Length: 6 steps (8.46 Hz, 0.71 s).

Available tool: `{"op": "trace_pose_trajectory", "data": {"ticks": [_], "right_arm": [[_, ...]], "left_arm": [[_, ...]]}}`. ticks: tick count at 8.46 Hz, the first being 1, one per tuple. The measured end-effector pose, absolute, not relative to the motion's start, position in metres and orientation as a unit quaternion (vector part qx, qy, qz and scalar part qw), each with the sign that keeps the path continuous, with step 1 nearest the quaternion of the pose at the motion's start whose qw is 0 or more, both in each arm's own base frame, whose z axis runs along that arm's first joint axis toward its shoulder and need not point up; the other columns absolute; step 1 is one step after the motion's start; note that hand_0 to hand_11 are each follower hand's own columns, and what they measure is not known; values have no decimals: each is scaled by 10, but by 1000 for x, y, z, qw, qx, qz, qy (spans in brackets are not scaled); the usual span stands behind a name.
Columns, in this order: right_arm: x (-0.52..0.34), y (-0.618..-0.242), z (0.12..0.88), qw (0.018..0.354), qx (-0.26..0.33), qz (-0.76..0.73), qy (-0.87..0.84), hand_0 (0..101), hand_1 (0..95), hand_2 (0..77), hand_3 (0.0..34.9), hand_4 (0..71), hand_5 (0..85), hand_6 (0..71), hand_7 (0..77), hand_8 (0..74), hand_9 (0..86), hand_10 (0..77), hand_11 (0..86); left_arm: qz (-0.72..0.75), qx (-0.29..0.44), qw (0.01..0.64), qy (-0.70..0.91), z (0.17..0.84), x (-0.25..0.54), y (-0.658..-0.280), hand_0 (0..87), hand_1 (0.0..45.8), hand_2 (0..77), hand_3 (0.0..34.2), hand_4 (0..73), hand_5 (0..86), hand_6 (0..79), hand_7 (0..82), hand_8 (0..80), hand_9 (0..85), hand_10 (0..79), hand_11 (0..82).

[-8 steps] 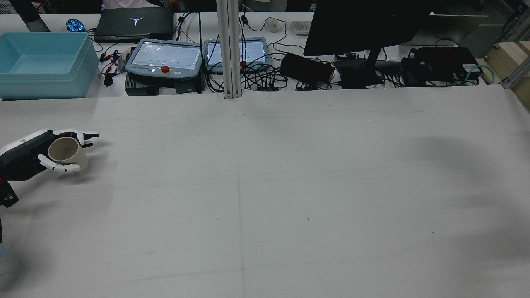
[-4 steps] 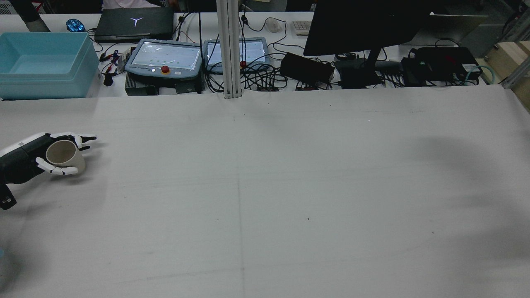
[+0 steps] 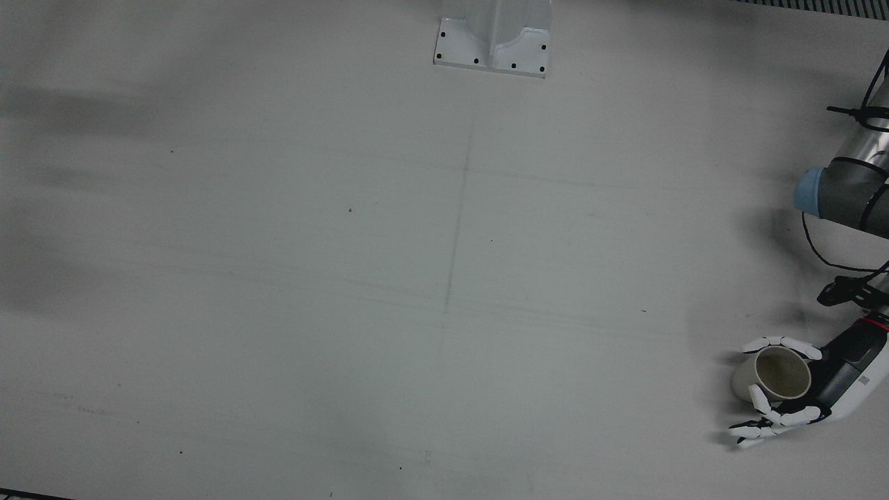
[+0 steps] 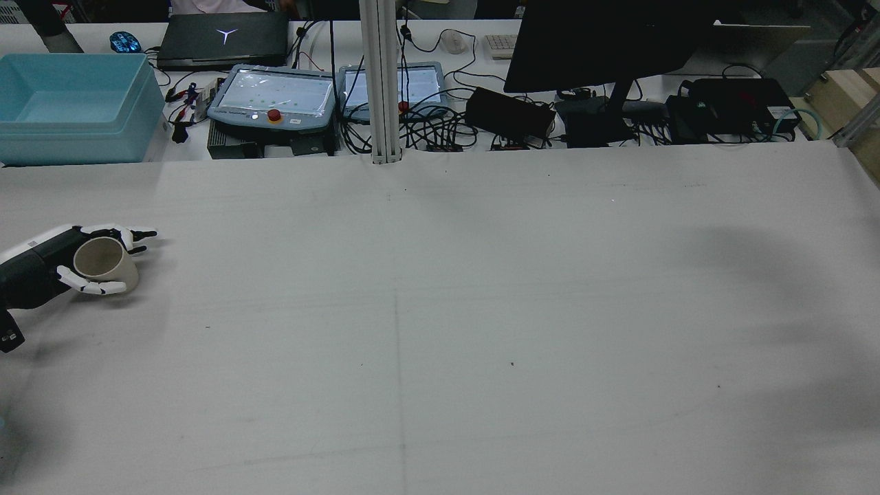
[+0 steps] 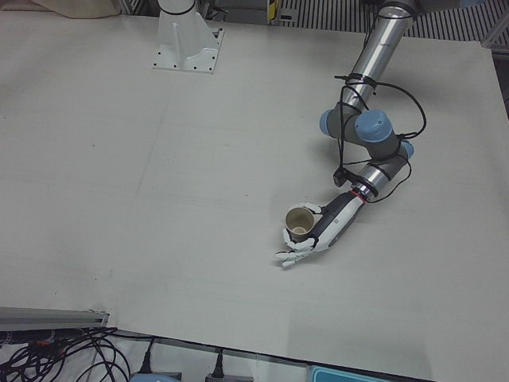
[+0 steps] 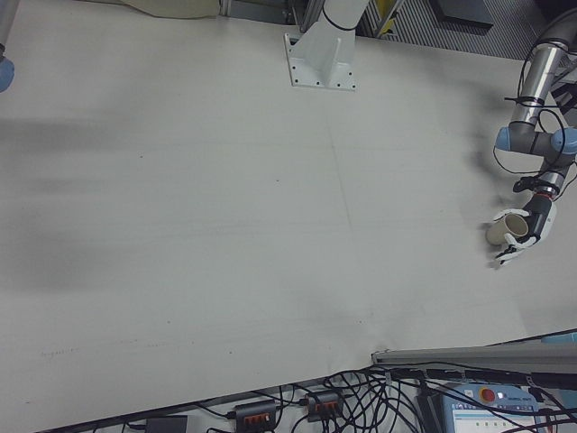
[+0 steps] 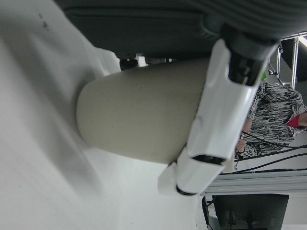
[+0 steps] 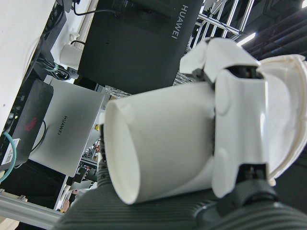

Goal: Pour water
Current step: 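Lower the beige cup onto the table and open the left hand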

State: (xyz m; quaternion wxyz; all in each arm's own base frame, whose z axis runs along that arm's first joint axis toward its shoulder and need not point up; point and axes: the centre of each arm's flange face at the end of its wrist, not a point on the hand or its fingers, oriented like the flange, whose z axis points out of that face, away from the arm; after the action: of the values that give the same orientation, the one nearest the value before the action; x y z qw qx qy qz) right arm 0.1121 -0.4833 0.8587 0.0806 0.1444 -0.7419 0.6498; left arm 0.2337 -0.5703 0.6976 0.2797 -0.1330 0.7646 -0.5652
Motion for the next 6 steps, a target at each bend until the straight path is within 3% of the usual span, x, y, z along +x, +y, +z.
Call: {"op": "trace_pose_trajectory", "data": {"ticks": [2,3,4,5,6], "right_arm": [[111,-482,861,86,148,651,-739,737,136,485,121,431,300,605,627,589,671,458,660],[111,-482,865,86,152,654,-736,709,136,485,121,431,300,605,627,589,671,480,693],[110,-482,868,86,155,657,-733,709,136,485,121,431,300,605,627,589,671,480,693],[109,-482,871,86,156,659,-731,709,136,485,121,431,300,605,627,589,671,480,693],[107,-484,871,88,156,659,-731,685,136,485,122,387,300,611,627,595,671,491,698]], "left_arm": [[-565,-133,280,764,699,233,-570,800,311,267,0,344,513,224,169,136,76,87,175],[-566,-133,280,764,700,233,-569,800,338,180,0,371,475,224,174,136,82,87,153],[-566,-133,280,764,701,232,-568,801,387,16,0,420,393,202,174,136,55,76,153],[-566,-133,280,764,703,231,-566,801,387,16,0,420,393,202,174,136,55,76,153],[-566,-133,280,764,704,230,-565,802,202,22,0,355,185,185,131,109,33,33,93]]}}
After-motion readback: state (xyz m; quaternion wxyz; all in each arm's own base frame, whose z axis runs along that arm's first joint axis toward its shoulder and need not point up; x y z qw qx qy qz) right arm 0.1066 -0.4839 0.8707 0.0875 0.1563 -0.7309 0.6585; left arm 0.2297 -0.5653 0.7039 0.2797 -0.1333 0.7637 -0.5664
